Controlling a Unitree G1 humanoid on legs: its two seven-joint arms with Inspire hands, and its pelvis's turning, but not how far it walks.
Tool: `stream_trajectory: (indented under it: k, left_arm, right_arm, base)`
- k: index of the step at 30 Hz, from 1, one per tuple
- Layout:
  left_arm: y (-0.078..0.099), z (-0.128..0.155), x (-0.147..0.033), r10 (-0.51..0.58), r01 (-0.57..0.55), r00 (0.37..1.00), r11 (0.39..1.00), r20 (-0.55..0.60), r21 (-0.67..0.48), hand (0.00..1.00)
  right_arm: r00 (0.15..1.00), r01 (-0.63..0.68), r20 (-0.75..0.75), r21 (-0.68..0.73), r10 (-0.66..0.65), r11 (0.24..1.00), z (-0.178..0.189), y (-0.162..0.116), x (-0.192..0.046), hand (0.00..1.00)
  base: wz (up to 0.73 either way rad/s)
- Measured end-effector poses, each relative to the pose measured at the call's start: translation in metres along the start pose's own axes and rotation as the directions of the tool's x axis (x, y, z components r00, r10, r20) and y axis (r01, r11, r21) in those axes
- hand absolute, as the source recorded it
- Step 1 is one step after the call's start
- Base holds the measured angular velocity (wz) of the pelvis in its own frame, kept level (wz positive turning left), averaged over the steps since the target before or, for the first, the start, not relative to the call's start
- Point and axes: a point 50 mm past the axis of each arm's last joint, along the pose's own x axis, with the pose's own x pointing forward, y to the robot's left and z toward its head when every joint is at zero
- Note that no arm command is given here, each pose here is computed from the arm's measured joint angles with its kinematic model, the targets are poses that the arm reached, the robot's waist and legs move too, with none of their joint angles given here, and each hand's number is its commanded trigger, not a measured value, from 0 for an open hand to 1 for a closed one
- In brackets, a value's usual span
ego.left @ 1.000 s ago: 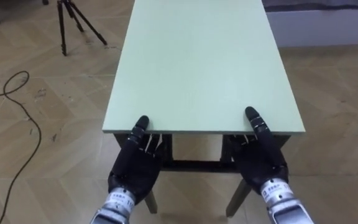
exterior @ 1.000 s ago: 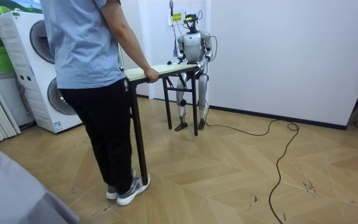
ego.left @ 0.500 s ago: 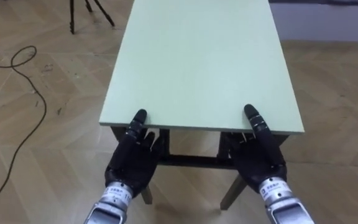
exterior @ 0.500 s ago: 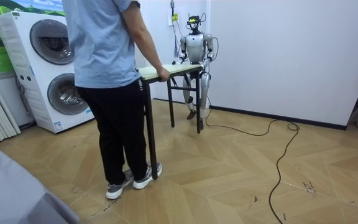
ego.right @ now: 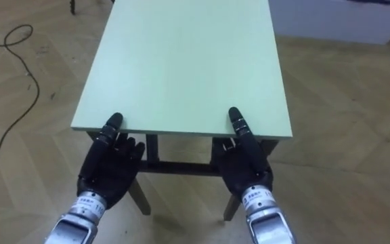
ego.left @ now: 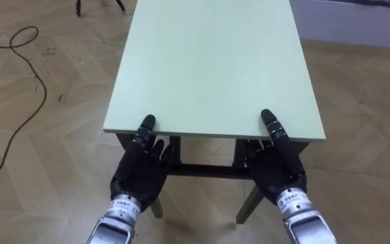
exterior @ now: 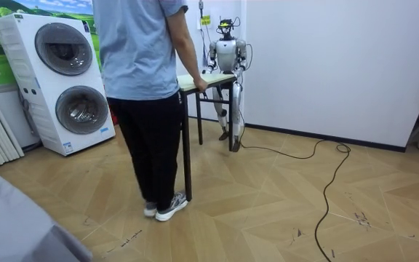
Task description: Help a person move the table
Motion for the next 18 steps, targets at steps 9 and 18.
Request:
stream_trajectory:
  k: [9, 18]
  left_arm:
    - [0.017, -0.009, -0.019, 0.015, -0.017, 1.0, 0.996, -0.024, -0.088, 1.0]
    - [0.008, 0.001, -0.008, -0.007, 0.007, 1.0, 1.0, 0.005, -0.013, 1.0]
  right_arm:
    - [0.999, 0.02, -0.043, -0.023, -0.021, 1.0, -0.003, -0.007, -0.003, 1.0]
    - [1.0, -0.012, -0.027, -0.018, 0.011, 1.0, -0.004, -0.002, -0.001, 1.0]
  base:
    - [-0.1]
    - [0.35]
